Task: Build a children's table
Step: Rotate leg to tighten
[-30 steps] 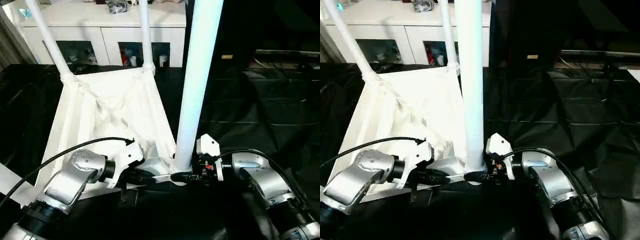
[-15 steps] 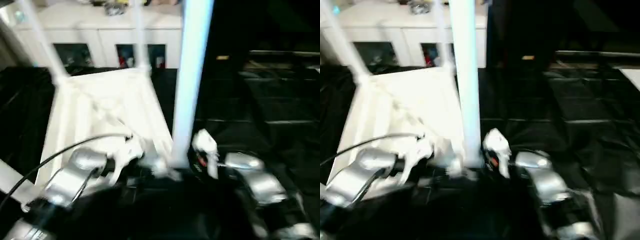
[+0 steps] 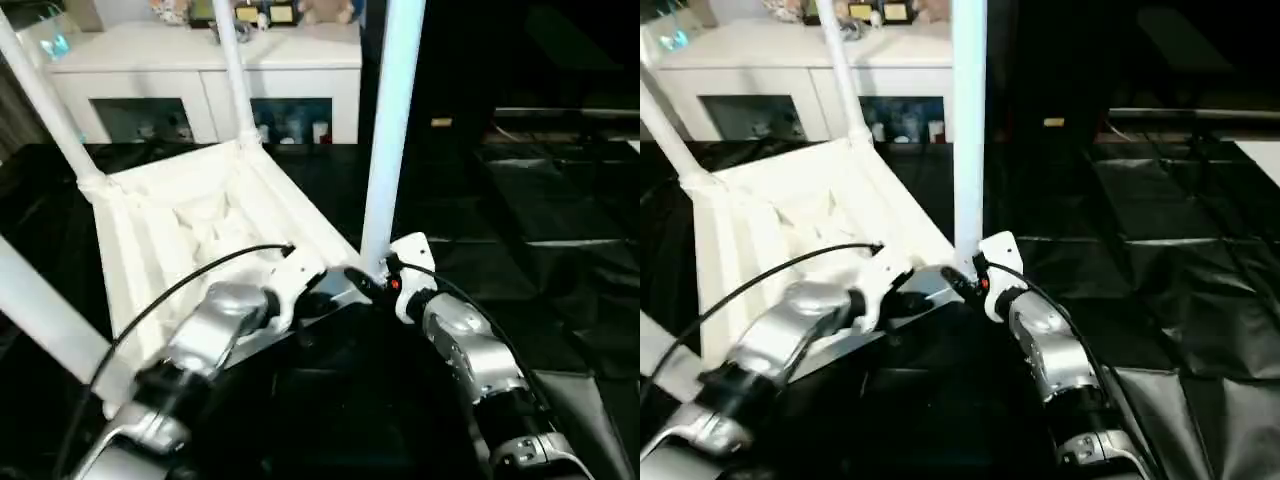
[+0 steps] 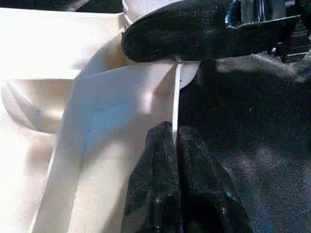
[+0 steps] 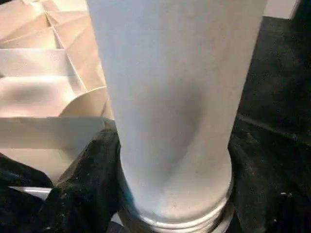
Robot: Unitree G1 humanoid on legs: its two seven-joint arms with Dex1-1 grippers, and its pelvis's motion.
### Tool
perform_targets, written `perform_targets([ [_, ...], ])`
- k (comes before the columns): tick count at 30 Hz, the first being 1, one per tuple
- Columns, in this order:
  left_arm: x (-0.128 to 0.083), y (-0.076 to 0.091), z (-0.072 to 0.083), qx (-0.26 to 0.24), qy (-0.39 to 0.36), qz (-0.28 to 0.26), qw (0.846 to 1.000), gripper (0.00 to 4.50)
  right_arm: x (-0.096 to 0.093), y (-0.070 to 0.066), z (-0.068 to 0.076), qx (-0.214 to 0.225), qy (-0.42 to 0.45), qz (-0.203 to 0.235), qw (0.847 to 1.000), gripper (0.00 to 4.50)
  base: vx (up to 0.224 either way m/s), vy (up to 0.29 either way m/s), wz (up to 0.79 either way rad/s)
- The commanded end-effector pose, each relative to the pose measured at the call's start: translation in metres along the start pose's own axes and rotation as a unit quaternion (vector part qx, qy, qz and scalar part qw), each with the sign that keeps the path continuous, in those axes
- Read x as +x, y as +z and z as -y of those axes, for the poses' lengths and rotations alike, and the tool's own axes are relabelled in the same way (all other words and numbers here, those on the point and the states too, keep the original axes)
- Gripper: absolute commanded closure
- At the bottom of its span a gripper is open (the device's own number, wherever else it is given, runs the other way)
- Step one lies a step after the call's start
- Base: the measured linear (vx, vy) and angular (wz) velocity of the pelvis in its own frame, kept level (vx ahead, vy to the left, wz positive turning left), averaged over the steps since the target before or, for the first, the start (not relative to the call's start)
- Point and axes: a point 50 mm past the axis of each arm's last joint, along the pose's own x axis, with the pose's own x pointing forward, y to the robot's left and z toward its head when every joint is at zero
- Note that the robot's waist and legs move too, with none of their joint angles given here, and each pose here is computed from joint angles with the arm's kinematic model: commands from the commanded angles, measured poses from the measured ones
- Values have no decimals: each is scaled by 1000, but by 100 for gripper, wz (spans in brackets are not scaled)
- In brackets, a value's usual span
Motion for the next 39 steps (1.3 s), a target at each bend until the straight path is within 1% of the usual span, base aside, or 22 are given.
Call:
perform_targets([
  [1,11,-16,2,-18,27,-43,999,450,16,3,-53,-7,114,11,993,180,0,0,0],
  [2,11,-16,2,-18,26,-43,999,450,16,3,-52,-3,112,14,994,180,0,0,0],
  [3,11,-16,2,-17,25,-44,999,450,16,4,-52,1,110,17,994,124,0,0,0],
  [4,10,-18,3,-16,18,-45,999,450,15,6,-50,9,109,24,994,110,0,0,0],
  [6,6,-20,6,-1,-17,-43,999,450,12,10,-45,16,122,41,992,104,0,0,0],
  [7,6,-20,6,-1,-17,-43,999,450,12,10,-45,16,122,41,992,89,0,0,0],
  [8,5,-21,7,-1,-25,-44,999,450,11,11,-44,11,124,43,991,73,0,0,0],
  [10,0,-22,9,15,-49,-41,998,450,7,13,-42,-3,145,47,988,60,0,0,0],
  [11,-8,-24,11,46,-76,-35,995,450,-1,15,-37,-30,185,50,981,60,0,0,0],
  [12,-10,-25,11,46,-80,-37,995,450,-2,15,-36,-36,193,50,979,60,59,-4,-1],
  [13,-19,-30,11,60,-100,-46,992,450,-11,16,-31,-60,226,46,971,60,59,-4,-1],
  [14,-24,-32,11,73,-112,-48,990,450,-15,15,-28,-71,239,43,967,60,70,0,0],
  [15,-25,-33,11,78,-116,-48,989,450,-16,16,-27,-73,243,42,966,60,71,-1,1],
  [18,-39,-39,13,85,-154,-56,983,450,-26,16,-19,-81,281,36,955,60,61,0,2],
  [21,-53,-45,15,79,-185,-72,977,450,-35,15,-14,-98,318,19,943,60,17,1,1],
  [22,-59,-46,17,77,-197,-71,975,450,-39,14,-13,-104,336,10,936,60,0,0,0],
  [24,-63,-46,18,74,-207,-68,973,450,-41,13,-13,-108,356,1,928,60,0,0,0],
  [25,-63,-46,18,74,-207,-68,973,450,-41,13,-13,-108,356,1,928,60,0,0,0],
  [28,-70,-46,18,76,-219,-73,970,450,-44,10,-15,-120,382,-13,916,60,0,0,0],
  [32,-74,-46,15,77,-216,-78,970,450,-45,9,-15,-127,394,-22,910,60,0,0,0],
  [37,-76,-45,14,76,-217,-80,970,450,-46,8,-12,-123,396,-26,909,60,0,0,0],
  [39,-76,-44,14,77,-220,-82,969,450,-46,8,-12,-117,397,-25,910,86,0,0,0],
])
